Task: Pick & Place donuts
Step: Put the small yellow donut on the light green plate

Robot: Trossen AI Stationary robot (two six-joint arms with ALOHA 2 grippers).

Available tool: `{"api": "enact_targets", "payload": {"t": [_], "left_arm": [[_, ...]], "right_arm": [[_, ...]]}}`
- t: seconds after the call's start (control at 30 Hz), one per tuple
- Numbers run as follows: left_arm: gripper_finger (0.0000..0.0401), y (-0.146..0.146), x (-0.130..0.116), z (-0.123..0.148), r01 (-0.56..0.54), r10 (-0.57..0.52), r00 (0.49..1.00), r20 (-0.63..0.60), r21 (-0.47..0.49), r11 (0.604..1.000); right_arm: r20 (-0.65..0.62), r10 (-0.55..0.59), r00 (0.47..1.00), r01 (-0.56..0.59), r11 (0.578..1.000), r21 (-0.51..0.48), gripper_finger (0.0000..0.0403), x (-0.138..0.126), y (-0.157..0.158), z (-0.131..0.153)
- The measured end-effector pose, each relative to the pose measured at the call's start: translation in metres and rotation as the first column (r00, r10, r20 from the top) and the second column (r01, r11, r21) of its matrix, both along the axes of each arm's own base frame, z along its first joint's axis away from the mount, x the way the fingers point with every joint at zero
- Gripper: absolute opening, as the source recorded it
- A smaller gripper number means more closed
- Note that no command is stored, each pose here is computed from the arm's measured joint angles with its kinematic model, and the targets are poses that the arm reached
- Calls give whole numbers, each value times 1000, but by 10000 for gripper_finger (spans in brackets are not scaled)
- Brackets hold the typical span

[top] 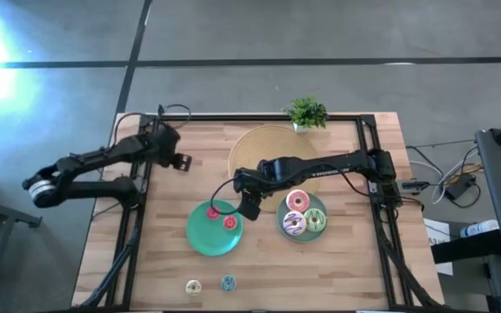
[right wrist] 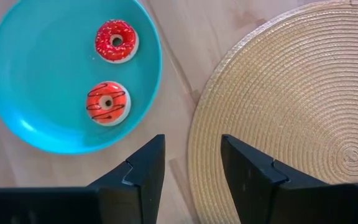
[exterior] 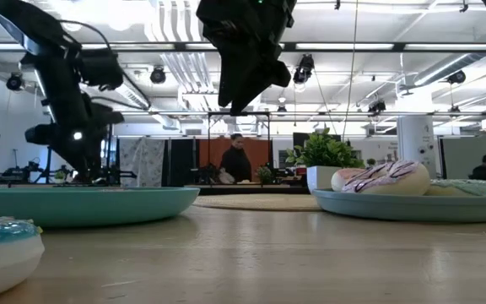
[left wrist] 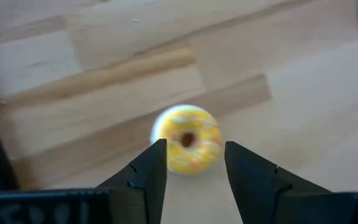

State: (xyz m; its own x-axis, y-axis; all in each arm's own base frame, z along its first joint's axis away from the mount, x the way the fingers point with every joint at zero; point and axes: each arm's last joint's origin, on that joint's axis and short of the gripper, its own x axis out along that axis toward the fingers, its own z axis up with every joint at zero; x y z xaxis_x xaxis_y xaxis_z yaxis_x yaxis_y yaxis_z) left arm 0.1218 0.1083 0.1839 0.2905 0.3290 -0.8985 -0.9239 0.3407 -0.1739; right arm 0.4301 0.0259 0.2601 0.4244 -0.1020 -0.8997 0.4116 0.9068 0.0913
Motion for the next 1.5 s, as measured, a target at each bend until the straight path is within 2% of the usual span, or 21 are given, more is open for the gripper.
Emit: {"api": "enact_targets", "payload": {"t": [0.17,0.63,0.77,0.9,0.97,1.07,1.27,1.5], "left_arm": [[135,13,-6,-9,-28,27,999,-44,-35,999],[132,21,2,-47,-19,8,995,-96,-114,993],[99,20,2,-50,-11,-1,995,-95,-131,991],[32,21,3,-43,-4,-2,998,-60,-108,994],[10,18,4,-38,23,-23,1000,1,-128,992],[3,13,9,-24,73,-54,990,134,-141,987],[1,-28,26,2,205,-171,943,285,-95,974],[1,-105,40,4,317,-286,920,268,-80,945]], "right_arm": [[0,0,1000,0,1000,0,150,0,0,0],[-3,21,1000,-21,1000,-10,150,0,0,0],[-5,24,1000,-24,1000,-12,150,0,0,0],[-7,29,1000,-29,999,-14,146,0,0,0],[-14,36,999,-36,999,-18,146,-1,0,-1],[-29,42,999,-43,999,-21,146,-2,0,-1],[-51,51,997,-52,998,-26,143,-4,-2,-2],[-45,36,998,-37,999,-20,141,-3,-2,-2]]}}
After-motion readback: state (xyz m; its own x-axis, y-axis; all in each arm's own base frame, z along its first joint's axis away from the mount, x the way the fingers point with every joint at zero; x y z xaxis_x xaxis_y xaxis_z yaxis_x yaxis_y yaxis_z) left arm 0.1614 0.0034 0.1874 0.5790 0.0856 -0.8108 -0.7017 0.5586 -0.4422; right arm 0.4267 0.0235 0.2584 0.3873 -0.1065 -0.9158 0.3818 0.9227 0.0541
